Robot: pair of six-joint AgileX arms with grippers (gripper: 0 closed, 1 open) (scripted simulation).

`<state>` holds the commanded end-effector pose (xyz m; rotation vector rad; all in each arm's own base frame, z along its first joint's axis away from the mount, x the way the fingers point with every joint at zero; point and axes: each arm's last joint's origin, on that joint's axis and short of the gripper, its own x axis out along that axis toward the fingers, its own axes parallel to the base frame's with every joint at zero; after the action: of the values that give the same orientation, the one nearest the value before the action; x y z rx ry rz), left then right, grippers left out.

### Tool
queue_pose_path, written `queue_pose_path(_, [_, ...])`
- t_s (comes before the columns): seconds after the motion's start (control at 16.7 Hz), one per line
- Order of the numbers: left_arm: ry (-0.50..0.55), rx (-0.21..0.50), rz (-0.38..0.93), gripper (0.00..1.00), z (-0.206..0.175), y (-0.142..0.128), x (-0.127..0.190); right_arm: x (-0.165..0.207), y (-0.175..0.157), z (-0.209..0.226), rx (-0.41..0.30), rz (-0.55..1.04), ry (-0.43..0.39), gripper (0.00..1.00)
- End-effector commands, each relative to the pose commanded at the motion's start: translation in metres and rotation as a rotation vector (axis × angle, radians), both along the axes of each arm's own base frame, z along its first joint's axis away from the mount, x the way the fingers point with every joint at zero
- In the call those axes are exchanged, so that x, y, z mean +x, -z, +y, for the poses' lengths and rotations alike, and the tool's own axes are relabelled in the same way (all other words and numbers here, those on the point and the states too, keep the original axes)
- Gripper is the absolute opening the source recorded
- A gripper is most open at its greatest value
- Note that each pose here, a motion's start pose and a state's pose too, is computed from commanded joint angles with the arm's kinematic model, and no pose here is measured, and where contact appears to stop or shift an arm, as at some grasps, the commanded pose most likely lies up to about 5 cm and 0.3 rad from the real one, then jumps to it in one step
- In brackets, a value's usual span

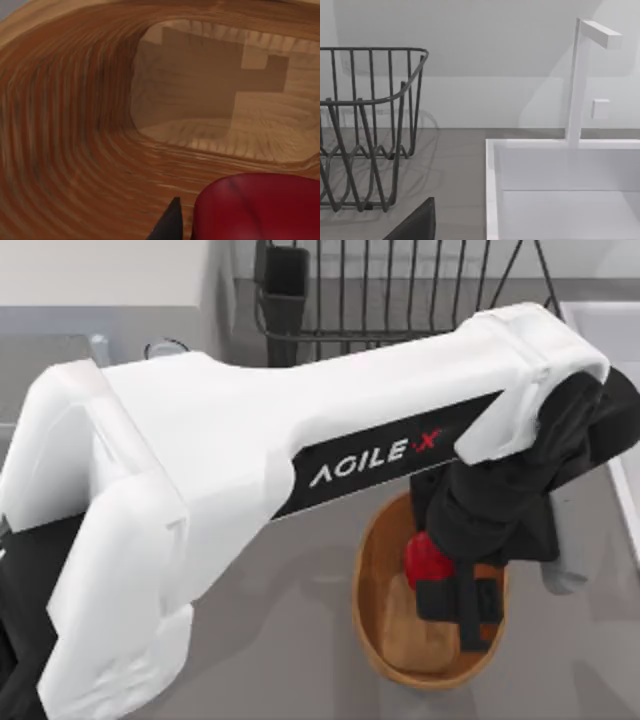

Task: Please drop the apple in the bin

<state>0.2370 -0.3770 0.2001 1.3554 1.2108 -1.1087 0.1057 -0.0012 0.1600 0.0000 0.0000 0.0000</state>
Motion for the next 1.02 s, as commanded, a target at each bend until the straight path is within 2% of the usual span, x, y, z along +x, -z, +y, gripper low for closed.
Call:
queue_pose_path(0.72, [0.0,0.0,0.0,0.98,0.0,0.0,0.0,0.0,0.0,0.0,0.0,0.0,0.0,1.0])
queue_pose_path(1.02, [0.0,0.0,0.0,1.0,0.0,0.0,0.0,0.0,0.0,0.0,0.0,0.0,0.0,1.0])
